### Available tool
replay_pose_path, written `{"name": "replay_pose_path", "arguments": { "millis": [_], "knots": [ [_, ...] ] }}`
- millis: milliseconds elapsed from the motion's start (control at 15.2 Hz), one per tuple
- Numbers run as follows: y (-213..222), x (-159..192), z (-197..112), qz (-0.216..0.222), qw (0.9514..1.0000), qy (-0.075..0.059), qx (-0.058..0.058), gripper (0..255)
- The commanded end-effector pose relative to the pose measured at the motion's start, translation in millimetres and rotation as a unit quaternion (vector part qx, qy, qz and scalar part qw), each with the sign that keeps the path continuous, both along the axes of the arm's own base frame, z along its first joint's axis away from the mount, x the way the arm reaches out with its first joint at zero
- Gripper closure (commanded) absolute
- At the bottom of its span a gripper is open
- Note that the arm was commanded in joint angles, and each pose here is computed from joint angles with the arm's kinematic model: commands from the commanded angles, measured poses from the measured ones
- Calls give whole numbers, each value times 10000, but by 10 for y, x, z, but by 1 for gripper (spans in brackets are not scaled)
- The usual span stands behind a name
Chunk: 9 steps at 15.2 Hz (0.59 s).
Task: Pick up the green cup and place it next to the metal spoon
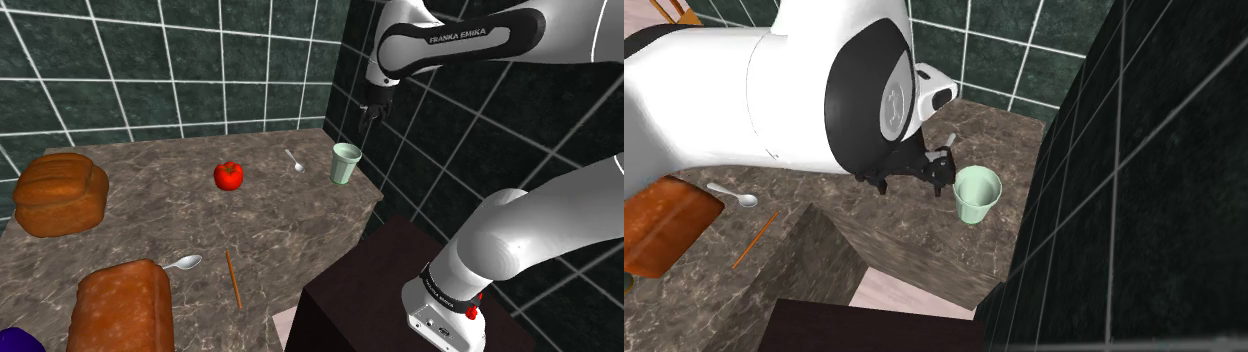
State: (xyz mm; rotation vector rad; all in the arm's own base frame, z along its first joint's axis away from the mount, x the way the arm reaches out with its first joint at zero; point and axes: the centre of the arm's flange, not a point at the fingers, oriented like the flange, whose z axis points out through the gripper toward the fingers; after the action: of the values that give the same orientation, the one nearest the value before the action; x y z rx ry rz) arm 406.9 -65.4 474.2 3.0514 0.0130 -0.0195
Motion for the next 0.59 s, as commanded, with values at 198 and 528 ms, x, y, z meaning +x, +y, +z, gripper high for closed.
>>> {"name": "replay_pose_path", "arguments": {
  "millis": [198,528],
  "knots": [
    [-174,433,-506,199,9996,129,-151,0],
    [-343,839,-1014,390,9984,264,-299,0]
  ]
}}
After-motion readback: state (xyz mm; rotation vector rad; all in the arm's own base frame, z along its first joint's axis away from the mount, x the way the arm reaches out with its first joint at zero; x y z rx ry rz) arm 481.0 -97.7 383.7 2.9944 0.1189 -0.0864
